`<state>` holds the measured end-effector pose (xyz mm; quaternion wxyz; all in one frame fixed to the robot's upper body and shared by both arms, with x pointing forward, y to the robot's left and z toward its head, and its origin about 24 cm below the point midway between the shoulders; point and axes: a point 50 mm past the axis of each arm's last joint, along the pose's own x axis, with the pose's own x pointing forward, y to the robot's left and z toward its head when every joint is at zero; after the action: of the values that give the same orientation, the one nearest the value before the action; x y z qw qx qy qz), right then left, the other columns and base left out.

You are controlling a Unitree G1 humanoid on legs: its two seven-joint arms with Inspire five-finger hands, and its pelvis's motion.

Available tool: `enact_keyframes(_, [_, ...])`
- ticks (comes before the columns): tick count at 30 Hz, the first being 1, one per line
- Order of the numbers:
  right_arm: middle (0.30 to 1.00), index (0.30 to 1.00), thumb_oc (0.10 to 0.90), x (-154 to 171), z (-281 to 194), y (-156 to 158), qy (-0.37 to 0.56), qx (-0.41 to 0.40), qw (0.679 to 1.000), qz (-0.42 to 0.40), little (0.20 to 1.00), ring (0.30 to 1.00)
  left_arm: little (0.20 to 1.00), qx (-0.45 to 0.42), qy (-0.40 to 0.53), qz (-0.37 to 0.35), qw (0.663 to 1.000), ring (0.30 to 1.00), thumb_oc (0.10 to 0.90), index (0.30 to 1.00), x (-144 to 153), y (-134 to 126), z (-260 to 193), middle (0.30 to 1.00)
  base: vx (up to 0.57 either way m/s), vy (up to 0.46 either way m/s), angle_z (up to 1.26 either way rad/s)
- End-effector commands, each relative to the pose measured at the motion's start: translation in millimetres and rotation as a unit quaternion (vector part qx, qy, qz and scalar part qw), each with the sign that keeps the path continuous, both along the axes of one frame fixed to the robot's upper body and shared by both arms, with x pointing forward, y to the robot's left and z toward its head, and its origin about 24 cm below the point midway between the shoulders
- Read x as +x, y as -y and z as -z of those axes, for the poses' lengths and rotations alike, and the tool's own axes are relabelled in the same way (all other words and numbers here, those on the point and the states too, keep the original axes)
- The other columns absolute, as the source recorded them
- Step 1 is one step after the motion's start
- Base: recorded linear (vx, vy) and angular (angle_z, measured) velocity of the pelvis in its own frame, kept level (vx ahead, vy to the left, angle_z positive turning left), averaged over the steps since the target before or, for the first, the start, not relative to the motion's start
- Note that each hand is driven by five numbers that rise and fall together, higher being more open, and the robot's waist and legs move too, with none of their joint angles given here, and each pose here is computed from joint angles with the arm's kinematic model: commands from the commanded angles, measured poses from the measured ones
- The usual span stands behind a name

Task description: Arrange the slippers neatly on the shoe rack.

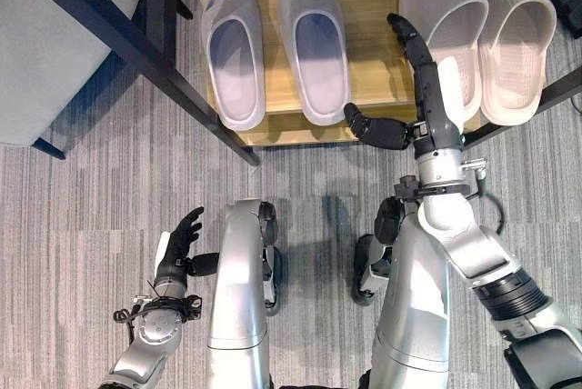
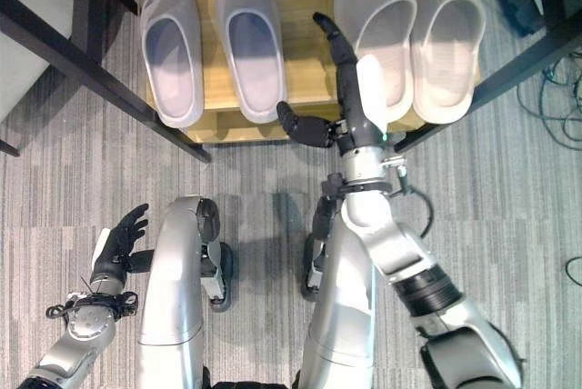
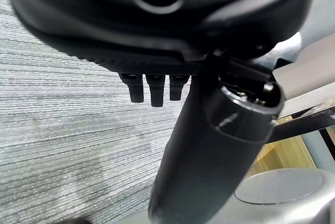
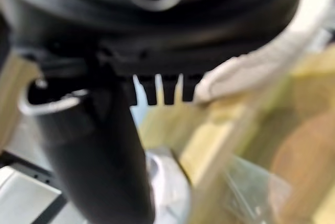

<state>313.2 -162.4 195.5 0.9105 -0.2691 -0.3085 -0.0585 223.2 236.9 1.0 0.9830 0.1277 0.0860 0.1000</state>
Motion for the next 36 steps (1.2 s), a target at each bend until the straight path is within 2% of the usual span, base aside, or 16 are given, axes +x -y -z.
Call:
enact_keyframes(1, [0.900, 0.900, 0.800, -23, -53, -17, 0.142, 0.045, 0.985, -0.084, 0.900, 0.900, 0.900, 0.011, 0.036, 0.004, 0.999, 0.900, 0.800, 0.900, -4, 3, -10, 0.900, 0.00, 0.000, 0.00])
enact_keyframes(11, [0.900, 0.900, 0.800, -21, -34, -27, 0.105, 0.050, 0.988, -0.098, 0.900, 0.900, 0.900, 0.016, 0.036, -0.002, 0.999, 0.900, 0.800, 0.900, -4, 1, -9, 0.900, 0.00, 0.000, 0.00])
enact_keyframes(24, [0.900, 0.900, 0.800, 5, -22, -43, 0.054, 0.027, 0.994, -0.090, 0.900, 0.900, 0.900, 0.021, 0.038, 0.007, 0.999, 0.900, 0.800, 0.900, -6, -1, -10, 0.900, 0.00, 0.000, 0.00])
enact_keyframes(36, [0.900, 0.900, 0.800, 18, -27, -58, 0.018, 0.023, 0.990, -0.136, 0.900, 0.900, 0.900, 0.028, 0.032, 0.021, 0.999, 0.900, 0.800, 0.900, -1, -1, -9, 0.900, 0.00, 0.000, 0.00])
